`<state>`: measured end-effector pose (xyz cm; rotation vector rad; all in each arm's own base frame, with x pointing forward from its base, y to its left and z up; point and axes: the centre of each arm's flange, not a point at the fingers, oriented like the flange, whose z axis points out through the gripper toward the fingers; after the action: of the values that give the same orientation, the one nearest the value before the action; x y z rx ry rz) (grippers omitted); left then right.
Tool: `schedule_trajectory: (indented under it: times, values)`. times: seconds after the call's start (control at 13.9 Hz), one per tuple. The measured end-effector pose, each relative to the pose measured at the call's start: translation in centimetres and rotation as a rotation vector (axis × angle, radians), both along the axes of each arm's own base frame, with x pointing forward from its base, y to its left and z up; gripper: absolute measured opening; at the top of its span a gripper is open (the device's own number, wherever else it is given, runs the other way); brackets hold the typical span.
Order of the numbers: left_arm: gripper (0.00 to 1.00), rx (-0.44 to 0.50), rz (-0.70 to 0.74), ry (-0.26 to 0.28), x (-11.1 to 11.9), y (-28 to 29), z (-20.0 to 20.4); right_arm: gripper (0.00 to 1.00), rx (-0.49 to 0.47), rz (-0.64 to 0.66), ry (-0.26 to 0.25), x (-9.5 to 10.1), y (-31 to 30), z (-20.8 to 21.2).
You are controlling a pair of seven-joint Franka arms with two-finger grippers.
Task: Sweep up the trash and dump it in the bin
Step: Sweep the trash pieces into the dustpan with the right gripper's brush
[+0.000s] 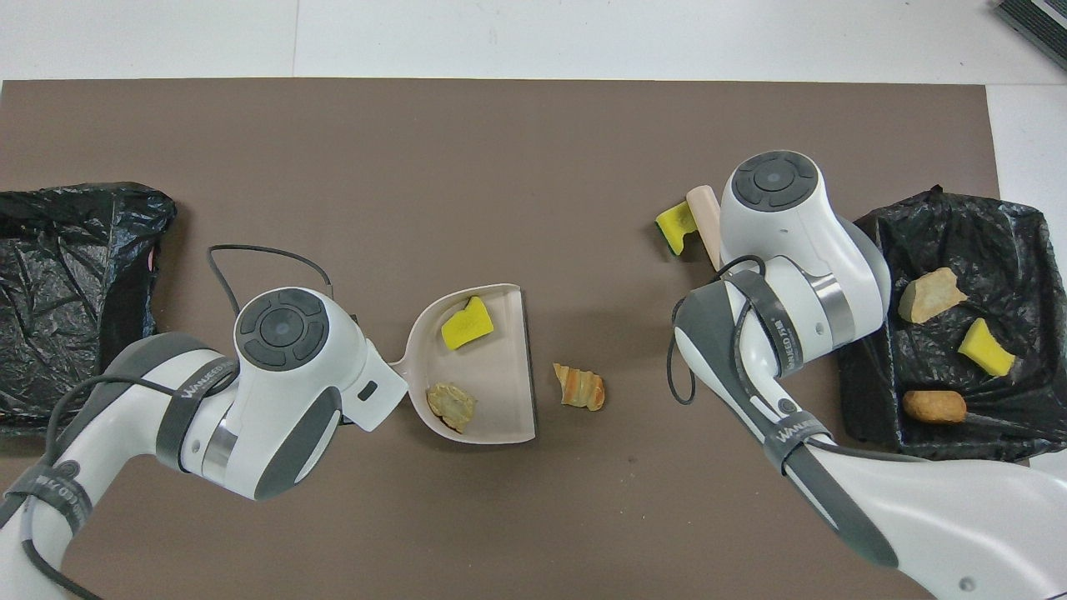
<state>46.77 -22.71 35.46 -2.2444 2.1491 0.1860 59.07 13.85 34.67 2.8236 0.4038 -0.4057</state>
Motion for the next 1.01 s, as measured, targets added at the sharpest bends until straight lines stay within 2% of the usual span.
schedule_trajectory:
  times: [0.36, 0.65, 0.79, 1.01]
  values:
    - [0.31, 0.024, 0.175, -0.003, -0.8, -0.2, -0.2, 0.26, 0.151, 0.066, 0.075, -2.3, 6.1, -0.4]
    - [0.31, 0.026, 0.191, -0.004, -0.9, -0.2, -0.2, 0.26, 0.222, 0.056, 0.124, -5.4, 10.0, -0.7]
    - [0.31, 0.026, 0.192, -0.004, -0.9, -0.2, -0.2, 0.26, 0.249, 0.018, 0.130, -7.0, 11.8, -0.6]
    - [0.31, 0.026, 0.192, -0.004, -0.9, -0.2, -0.2, 0.26, 0.343, -0.031, 0.149, -9.2, 15.0, -0.4]
